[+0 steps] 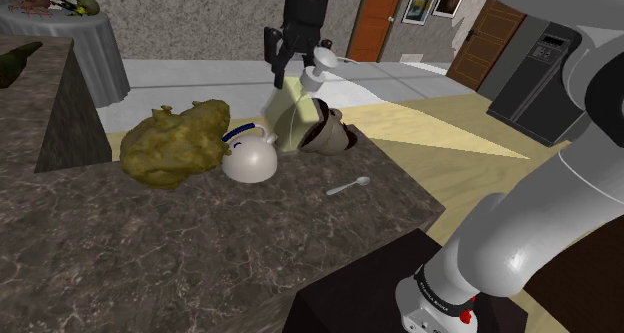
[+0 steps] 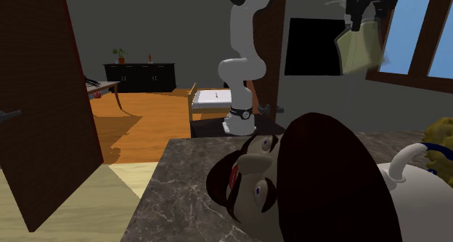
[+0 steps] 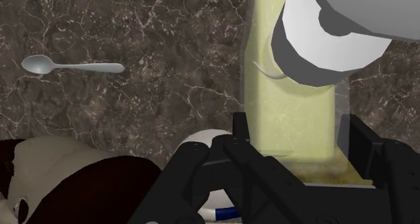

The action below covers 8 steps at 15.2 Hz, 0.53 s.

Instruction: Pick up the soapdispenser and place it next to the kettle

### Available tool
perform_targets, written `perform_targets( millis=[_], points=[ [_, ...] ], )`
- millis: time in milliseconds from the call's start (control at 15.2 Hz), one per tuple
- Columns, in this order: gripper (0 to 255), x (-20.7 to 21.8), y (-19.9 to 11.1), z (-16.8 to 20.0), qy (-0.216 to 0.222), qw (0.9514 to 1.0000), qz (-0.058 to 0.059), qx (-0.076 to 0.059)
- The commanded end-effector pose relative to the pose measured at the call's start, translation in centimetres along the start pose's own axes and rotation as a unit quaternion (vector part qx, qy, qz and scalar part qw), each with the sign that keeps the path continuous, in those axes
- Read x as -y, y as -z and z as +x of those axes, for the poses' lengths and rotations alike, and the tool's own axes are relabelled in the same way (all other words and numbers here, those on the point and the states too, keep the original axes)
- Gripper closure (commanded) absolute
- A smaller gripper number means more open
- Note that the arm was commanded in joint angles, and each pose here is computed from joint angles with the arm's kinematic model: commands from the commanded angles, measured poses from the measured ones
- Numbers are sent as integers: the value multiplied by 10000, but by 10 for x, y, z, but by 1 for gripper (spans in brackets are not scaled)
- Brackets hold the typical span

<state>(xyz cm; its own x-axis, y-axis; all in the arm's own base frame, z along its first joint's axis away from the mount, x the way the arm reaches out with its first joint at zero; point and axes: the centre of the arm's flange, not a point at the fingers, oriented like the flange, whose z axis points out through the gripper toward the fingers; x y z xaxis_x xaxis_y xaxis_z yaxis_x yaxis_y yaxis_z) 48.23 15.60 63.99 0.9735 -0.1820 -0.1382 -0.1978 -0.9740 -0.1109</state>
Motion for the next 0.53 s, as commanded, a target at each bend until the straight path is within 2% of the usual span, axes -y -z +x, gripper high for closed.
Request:
perform_targets(
  millis=[0, 462],
  points=[
    [255, 6, -8, 5, -5, 10000, 6, -4],
    [255, 2, -44, 10, -5, 10000, 6, -4]
  ],
)
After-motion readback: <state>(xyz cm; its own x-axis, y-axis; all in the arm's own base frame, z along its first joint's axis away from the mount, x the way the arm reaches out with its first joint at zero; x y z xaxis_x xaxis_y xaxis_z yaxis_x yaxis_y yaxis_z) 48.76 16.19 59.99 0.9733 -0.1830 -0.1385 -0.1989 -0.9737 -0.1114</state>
